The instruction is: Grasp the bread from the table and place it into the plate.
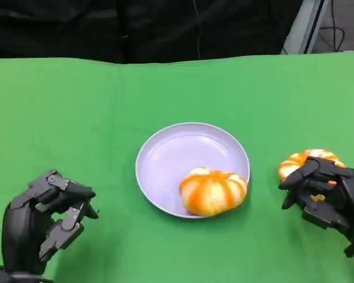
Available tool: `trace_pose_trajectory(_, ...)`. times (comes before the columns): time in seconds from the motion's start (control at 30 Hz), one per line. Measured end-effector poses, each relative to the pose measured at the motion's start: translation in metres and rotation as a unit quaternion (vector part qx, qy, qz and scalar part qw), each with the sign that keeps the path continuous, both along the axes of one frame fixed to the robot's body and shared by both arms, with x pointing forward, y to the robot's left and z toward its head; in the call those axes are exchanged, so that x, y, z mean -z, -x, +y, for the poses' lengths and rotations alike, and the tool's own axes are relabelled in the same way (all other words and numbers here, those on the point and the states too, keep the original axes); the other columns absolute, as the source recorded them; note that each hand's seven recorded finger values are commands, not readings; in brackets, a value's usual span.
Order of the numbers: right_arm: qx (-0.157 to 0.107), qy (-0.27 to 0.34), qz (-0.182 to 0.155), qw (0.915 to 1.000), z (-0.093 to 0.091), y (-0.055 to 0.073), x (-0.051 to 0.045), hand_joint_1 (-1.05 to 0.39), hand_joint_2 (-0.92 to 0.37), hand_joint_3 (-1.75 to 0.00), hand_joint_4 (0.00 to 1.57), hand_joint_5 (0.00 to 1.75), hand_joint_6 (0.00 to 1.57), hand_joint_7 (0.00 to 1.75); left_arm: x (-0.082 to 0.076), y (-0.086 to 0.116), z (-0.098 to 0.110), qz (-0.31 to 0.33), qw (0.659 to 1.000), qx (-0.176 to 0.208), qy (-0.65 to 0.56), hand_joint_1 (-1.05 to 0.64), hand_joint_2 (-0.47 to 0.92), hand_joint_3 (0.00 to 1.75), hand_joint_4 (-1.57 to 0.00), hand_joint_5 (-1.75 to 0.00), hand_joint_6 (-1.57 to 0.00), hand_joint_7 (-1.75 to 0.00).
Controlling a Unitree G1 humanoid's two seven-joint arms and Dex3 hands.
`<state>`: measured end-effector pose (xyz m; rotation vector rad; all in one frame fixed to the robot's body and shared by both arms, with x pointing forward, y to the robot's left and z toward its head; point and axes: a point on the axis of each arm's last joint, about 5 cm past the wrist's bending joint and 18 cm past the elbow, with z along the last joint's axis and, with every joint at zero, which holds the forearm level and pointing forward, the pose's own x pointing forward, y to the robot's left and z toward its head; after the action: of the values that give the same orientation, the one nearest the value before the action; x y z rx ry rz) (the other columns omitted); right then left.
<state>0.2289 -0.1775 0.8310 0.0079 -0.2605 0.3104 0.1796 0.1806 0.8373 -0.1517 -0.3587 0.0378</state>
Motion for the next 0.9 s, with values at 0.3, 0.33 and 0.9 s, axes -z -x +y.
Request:
trace_pose_trajectory(0.3, -0.003, -0.005, -0.002, 1.0000, -0.0015, 0.0000, -0.0001, 0.05, -0.87, -0.61, 0.82, 1.43, 0.88, 0.98, -0.0001, 0.0001, -0.0005, -0.002, 1.000, 0.005, 0.001, -0.10, 0.89, 0.60, -0.78, -1.75, -0.73, -1.47)
trace_pose_trajectory(0.33, -0.003, -0.005, -0.002, 1.0000, -0.0016, 0.0000, -0.0001, 0.05, -0.87, -0.61, 0.82, 1.43, 0.88, 0.98, -0.0001, 0.0001, -0.0005, -0.003, 1.000, 0.004, 0.001, -0.10, 0.88, 0.61, -0.78, -1.75, -0.73, -1.47)
trace_pose_trajectory(0.9, 0.004, -0.005, -0.006, 1.0000, -0.0016, 0.0001, -0.0006, 0.06, -0.87, -0.60, 0.85, 1.40, 0.90, 0.97, -0.0016, 0.0017, 0.0011, -0.009, 1.000, 0.002, -0.007, -0.11, 0.84, 0.68, -0.77, -1.75, -0.72, -1.48)
